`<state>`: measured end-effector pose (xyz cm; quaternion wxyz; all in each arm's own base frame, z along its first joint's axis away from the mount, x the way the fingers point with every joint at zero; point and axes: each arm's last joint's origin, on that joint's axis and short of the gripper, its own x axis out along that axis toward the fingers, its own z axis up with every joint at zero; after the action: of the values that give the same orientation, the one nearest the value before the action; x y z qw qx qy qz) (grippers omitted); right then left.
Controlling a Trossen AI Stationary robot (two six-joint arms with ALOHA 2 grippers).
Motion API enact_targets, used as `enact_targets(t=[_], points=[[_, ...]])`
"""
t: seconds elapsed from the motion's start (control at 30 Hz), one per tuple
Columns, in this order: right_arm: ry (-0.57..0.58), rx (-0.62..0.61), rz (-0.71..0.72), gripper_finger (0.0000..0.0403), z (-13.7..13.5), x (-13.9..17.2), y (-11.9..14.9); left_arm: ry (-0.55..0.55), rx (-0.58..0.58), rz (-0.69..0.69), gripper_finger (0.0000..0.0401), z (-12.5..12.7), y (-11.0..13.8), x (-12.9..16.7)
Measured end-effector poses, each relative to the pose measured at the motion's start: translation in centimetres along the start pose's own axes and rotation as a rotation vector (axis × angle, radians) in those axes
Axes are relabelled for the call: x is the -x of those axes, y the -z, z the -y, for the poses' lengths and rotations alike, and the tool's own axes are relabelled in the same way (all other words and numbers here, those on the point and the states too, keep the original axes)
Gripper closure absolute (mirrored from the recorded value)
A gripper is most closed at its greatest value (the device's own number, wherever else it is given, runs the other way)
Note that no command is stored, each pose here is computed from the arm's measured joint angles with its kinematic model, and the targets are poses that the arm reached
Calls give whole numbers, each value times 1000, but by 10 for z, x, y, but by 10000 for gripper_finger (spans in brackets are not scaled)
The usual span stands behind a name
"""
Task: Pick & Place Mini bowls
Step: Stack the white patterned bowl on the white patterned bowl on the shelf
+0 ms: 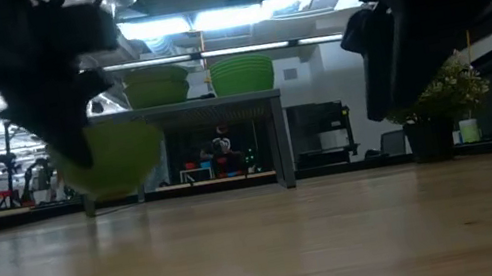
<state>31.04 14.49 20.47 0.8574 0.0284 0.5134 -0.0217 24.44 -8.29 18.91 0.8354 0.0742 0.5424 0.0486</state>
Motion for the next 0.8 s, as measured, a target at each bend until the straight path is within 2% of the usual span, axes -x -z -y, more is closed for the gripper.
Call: enact_targets(t=[0.1, 0.4, 0.57, 0.8], points=[[1, 55, 1, 157, 1, 0, -1, 2, -22, 43, 393, 0, -10, 6], [20, 59, 16, 157, 2, 0, -1, 14, -12, 142, 393, -2, -30, 30], [54, 30, 75, 157, 1, 0, -6, 11, -8, 204, 393, -8, -32, 49], [71, 18, 106, 157, 3, -1, -9, -59, 53, 309, 393, -28, -25, 81]])
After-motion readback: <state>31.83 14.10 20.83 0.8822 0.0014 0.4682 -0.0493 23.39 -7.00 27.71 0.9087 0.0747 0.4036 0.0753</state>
